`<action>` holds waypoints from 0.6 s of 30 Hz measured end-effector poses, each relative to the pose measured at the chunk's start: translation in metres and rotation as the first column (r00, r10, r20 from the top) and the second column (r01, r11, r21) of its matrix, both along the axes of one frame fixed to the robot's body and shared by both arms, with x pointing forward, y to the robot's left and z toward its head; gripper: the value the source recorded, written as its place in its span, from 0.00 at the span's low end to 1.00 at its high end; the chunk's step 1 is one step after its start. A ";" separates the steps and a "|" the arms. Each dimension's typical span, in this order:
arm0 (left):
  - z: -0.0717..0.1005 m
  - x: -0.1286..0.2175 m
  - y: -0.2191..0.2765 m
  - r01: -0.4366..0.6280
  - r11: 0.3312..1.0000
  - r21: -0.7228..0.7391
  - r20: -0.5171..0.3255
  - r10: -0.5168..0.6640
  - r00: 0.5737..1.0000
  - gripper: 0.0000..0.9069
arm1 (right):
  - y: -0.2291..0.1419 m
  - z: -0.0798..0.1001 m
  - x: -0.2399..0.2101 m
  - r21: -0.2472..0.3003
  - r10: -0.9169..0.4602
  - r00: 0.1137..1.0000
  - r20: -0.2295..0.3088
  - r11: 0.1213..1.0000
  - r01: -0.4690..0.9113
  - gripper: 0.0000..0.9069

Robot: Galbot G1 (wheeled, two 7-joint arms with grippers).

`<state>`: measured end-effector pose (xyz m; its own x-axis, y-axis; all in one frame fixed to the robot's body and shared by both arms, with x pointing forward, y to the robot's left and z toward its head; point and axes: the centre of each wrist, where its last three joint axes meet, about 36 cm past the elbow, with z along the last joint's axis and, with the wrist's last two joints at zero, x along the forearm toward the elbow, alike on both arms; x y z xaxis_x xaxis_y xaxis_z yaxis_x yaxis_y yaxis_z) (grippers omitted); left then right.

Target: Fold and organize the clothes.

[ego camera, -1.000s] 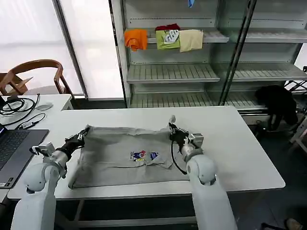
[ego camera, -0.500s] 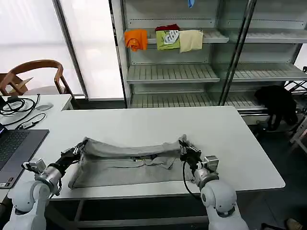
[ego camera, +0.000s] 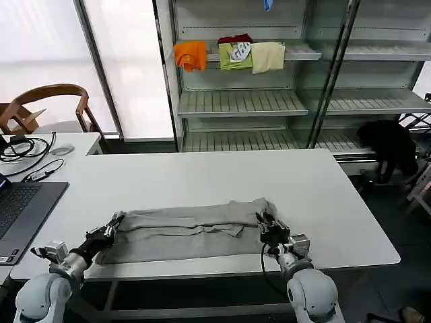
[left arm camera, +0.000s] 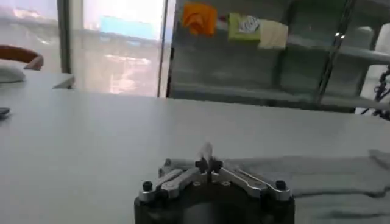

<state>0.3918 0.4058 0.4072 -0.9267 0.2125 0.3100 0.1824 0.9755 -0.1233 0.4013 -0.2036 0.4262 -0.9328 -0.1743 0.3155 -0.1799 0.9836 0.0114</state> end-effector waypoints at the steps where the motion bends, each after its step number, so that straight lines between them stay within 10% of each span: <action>1: 0.000 -0.002 -0.001 -0.008 1.000 0.013 -0.003 0.008 1.000 1.00 | -0.002 -0.001 0.000 -0.012 -0.010 1.000 -0.001 1.000 0.010 1.00; 16: -0.003 -0.027 -0.027 -0.150 0.980 0.133 -0.015 0.154 0.988 1.00 | -0.001 0.021 0.004 0.017 -0.051 0.995 0.091 0.999 0.050 1.00; 18: -0.004 -0.029 -0.030 -0.161 0.977 0.137 -0.020 0.165 0.986 0.87 | 0.001 0.029 0.004 0.028 -0.047 0.993 0.108 0.999 0.044 1.00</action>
